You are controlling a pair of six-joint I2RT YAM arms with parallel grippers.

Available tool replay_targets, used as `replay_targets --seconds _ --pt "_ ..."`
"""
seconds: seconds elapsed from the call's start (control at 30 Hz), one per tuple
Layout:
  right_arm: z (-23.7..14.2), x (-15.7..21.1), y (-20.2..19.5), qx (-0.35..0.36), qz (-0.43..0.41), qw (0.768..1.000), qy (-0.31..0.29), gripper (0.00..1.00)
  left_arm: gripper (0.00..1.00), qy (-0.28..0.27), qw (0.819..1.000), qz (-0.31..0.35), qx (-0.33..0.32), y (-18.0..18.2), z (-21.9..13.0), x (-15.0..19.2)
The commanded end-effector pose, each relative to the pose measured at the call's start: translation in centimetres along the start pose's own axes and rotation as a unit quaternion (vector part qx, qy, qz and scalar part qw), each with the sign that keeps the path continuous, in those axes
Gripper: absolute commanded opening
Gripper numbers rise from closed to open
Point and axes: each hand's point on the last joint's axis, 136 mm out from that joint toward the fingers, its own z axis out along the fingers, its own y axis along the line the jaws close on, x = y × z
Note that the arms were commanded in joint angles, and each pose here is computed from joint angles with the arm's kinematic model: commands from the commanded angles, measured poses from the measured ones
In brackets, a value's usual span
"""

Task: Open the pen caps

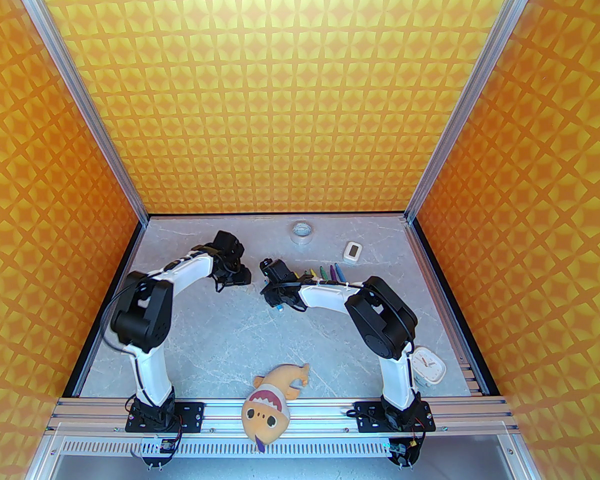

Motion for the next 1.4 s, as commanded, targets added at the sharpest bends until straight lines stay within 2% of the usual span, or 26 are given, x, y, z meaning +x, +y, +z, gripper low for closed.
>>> replay_targets --seconds 0.0,0.3,0.47,0.53,0.7,0.8,0.93,1.1,1.23,1.37 --pt "-0.3 -0.7 -0.1 0.003 -0.009 1.000 -0.003 0.25 0.36 -0.031 0.999 0.017 -0.001 -0.3 -2.2 -0.6" --pt "-2.4 -2.0 0.4 -0.009 -0.014 1.000 -0.026 0.30 0.39 -0.065 0.998 0.008 -0.005 1.7 -4.3 -0.2" --pt "-5.6 -4.0 0.7 -0.019 -0.019 0.997 -0.074 0.38 0.55 -0.112 0.993 0.013 -0.022 3.8 -6.3 -0.2" --pt "-7.2 -4.8 0.3 -0.010 -0.025 0.995 -0.094 0.42 0.58 -0.137 0.990 0.016 -0.031 4.8 -7.3 -0.2" --pt "-11.6 -6.6 -1.8 0.032 -0.039 0.988 -0.143 0.55 0.73 -0.206 0.975 0.020 -0.084 8.1 -10.0 -0.1" --pt "-14.1 -7.1 -4.4 0.065 -0.029 0.983 -0.171 0.65 0.76 -0.251 0.962 0.027 -0.108 9.7 -11.5 0.0" --pt "-17.1 -6.9 -9.2 0.116 0.001 0.973 -0.200 0.81 0.86 -0.306 0.941 0.024 -0.141 12.2 -13.3 0.2" --pt "-20.0 -4.7 -15.7 0.207 0.038 0.951 -0.225 0.98 0.97 -0.333 0.926 0.008 -0.180 15.5 -13.9 0.7" --pt "-22.5 -1.7 -21.5 0.303 0.094 0.915 -0.250 0.98 1.00 -0.367 0.909 -0.006 -0.199 17.4 -13.9 0.5" --pt "-23.4 0.8 -25.2 0.357 0.129 0.890 -0.252 0.98 0.99 -0.394 0.895 0.016 -0.209 17.9 -13.4 0.6"
